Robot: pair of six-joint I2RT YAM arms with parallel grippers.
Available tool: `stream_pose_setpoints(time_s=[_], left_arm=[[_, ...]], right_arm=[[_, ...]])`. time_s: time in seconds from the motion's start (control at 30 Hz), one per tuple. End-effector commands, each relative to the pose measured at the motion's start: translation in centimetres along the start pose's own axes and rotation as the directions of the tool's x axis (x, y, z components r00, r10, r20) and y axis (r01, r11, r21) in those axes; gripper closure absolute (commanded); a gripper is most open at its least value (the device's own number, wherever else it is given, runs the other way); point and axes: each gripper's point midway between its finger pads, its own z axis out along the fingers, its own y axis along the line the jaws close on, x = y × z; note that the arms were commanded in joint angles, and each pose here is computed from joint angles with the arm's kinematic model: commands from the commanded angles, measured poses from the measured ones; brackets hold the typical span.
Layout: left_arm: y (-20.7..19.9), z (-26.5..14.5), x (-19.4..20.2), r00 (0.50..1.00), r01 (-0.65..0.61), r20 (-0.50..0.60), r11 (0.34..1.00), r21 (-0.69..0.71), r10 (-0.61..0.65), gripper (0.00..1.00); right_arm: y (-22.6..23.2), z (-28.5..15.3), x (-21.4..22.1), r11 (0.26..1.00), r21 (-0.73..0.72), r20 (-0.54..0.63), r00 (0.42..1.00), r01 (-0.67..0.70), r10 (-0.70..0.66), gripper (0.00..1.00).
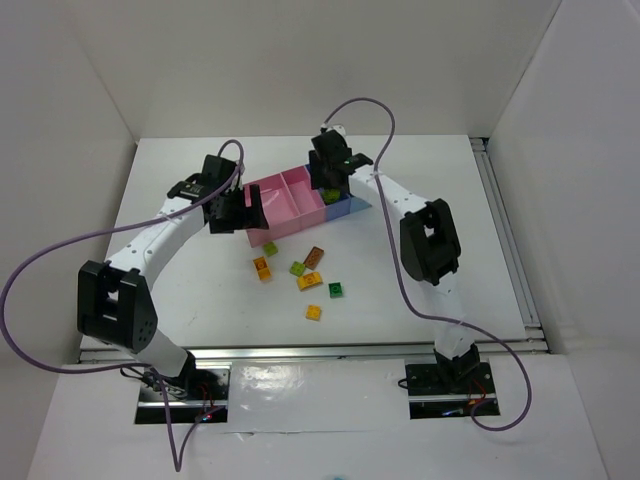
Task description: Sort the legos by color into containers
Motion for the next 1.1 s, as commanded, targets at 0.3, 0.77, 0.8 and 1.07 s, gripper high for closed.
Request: stream_pose_setpoints(time_s=[0.3,0.77,0.8,1.07], left_arm=[[0.2,-2.1,-1.4,0.998,-0.017,0.058,1.000,0.023,0.016,0.11],[4.3,-2.4,-0.9,0.982,0.178,0.055,0.984,0.008,-0.178,0.09],[4.2,-2.7,-1.1,0.984,0.166,0.066,0.986,0.012,-0.166,0.09],[4.6,-3.1,-1.1,0.984,0.163,0.070,0.987,0.007,-0.163,0.09]], right_arm=[[2.6,-9.2,-1.2,0.982,-0.187,0.072,0.996,-0.031,0.045,0.41],[13.2,-10.8,15.3,0.794,-0.445,-0.078,0.865,0.414,-0.495,0.25],[13.6,-10.6,15.2,0.790,-0.455,-0.080,0.865,0.411,-0.496,0.25],[14.1,-9.4,18.4,0.752,-0.504,-0.132,0.822,0.426,-0.554,0.25]])
